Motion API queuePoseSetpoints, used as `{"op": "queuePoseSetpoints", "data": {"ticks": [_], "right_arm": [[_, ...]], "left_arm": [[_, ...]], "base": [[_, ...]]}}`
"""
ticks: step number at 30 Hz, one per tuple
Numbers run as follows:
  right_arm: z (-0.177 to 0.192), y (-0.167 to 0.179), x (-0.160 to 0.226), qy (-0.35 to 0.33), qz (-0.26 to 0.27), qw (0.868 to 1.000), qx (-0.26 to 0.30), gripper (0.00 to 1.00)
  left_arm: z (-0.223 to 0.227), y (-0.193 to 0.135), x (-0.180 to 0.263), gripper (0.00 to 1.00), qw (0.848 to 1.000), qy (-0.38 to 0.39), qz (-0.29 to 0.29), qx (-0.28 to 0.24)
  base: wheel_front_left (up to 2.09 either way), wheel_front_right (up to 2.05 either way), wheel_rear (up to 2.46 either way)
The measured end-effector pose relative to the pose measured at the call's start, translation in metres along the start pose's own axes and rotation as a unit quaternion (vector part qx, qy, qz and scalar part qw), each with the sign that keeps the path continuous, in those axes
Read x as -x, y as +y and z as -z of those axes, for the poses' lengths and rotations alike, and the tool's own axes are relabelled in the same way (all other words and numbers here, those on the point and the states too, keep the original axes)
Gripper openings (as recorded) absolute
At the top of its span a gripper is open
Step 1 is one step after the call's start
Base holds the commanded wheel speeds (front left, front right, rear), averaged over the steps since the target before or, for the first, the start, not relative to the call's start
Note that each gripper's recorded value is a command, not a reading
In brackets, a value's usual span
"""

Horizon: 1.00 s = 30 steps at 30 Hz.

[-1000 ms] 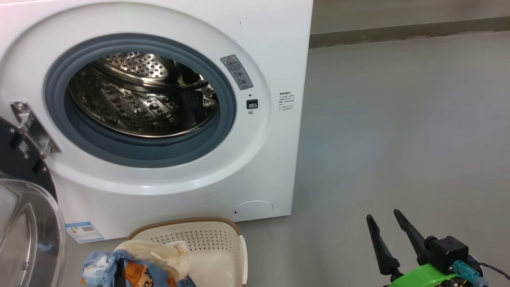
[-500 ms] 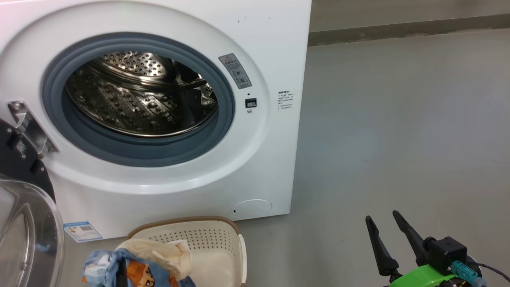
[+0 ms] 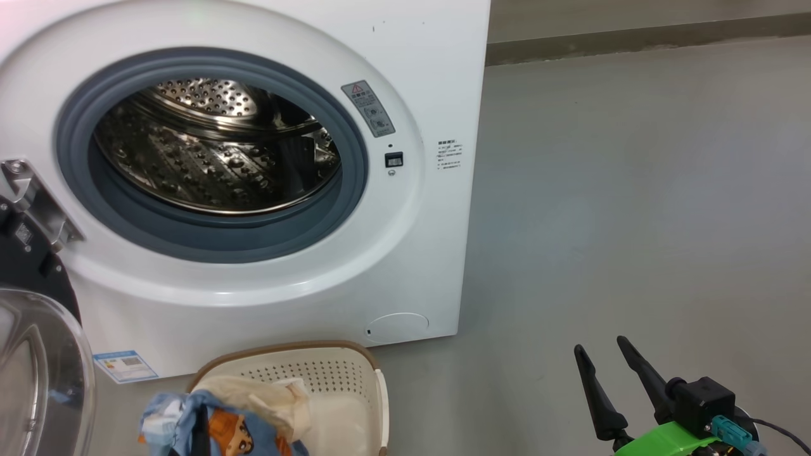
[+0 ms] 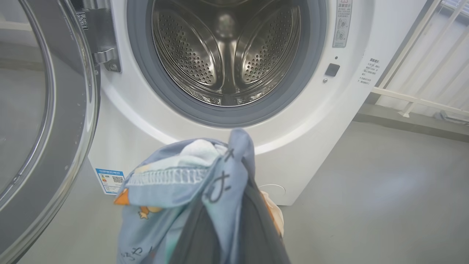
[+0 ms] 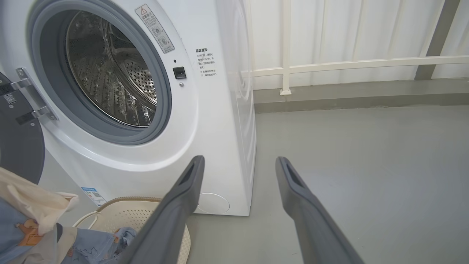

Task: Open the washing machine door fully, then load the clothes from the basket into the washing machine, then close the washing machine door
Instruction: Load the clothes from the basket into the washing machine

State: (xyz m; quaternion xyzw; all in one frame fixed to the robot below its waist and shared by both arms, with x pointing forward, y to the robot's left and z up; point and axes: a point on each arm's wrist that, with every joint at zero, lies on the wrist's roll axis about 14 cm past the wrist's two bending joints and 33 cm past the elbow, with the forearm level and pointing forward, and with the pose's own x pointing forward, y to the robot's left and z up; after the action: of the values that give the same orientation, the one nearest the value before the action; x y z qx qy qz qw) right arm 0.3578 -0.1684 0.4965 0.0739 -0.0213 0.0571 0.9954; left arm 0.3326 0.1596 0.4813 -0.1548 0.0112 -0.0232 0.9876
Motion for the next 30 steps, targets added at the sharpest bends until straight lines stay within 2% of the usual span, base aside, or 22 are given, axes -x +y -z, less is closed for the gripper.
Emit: {"op": "queuePoseSetpoints", "data": {"ticks": [13, 30], "right_arm": [[0.002, -0.009, 0.008, 0.001, 0.022, 1.0, -0.007, 1.0], [0.011, -0.035, 0.022, 0.015, 0.075, 0.997, -0.016, 1.0]], "left_arm": [[-0.012, -0.029, -0.034, 0.0, 0.999, -0.018, 0.043, 0.001], [-0.043, -0.054, -0.124, 0.0, 0.996, -0.055, 0.073, -0.01]], "base": [[0.0, 0.0, 0.0], [0.0, 0.0, 0.0]]}}
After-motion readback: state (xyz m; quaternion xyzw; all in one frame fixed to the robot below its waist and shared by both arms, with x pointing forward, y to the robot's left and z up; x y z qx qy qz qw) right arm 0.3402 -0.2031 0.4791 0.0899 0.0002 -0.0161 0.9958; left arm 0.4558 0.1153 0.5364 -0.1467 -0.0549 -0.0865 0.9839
